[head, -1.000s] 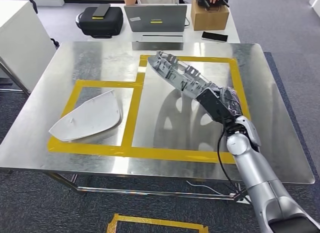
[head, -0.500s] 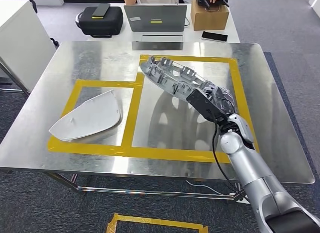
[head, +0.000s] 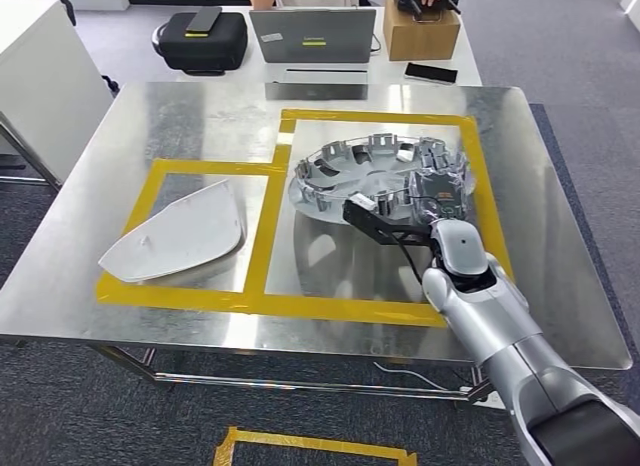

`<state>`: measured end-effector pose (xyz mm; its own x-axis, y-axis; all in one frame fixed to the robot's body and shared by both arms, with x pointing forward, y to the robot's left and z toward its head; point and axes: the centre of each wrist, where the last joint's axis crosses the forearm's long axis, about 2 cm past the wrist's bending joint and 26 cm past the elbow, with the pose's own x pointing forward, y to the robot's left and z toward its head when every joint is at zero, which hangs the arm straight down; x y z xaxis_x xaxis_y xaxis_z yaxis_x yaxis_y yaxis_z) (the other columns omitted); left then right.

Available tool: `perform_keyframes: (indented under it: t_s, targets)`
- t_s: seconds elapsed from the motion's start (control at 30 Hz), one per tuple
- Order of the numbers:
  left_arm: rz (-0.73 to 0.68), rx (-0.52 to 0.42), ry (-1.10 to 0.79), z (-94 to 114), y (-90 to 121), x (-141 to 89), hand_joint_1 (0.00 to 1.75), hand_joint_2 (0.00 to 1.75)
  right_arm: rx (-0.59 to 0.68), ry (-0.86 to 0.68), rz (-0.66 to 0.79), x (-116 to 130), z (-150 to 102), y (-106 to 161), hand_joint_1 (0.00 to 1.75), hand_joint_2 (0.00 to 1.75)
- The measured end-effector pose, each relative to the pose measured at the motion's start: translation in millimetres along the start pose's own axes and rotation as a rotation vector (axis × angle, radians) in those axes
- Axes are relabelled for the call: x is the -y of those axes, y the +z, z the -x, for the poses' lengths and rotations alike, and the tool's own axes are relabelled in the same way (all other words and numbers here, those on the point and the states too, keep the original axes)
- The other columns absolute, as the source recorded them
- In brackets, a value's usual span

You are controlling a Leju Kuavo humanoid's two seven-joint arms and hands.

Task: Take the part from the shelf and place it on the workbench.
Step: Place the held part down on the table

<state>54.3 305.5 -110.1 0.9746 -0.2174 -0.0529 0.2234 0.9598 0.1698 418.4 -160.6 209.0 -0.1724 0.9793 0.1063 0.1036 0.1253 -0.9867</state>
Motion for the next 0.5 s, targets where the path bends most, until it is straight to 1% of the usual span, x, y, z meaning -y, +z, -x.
perform_keyframes:
  t_s: [0.1, 0.2, 0.3, 0.4, 0.5]
  targets:
    - [0.003, -0.003, 0.009, 0.7, -0.1, 0.5, 0.00, 0.00, 0.007, 0.082, -0.038, 4.1, -4.2, -4.1, 0.00, 1.75]
    - [0.006, -0.007, 0.030, 1.0, 0.0, 1.5, 0.00, 0.00, 0.007, 0.210, -0.105, 11.1, -10.7, -9.8, 0.00, 1.75]
    - [0.010, -0.012, 0.051, 2.2, 0.0, 3.2, 0.00, 0.00, 0.015, 0.318, -0.141, 21.0, -18.9, -15.3, 0.00, 1.75]
    - [0.017, -0.017, 0.074, 4.0, 0.0, 5.5, 0.00, 0.00, 0.052, 0.388, -0.181, 31.7, -29.1, -18.1, 0.00, 1.75]
    - [0.026, -0.020, 0.097, 6.0, 0.0, 8.3, 0.00, 0.00, 0.116, 0.432, -0.216, 44.4, -41.5, -19.5, 0.00, 1.75]
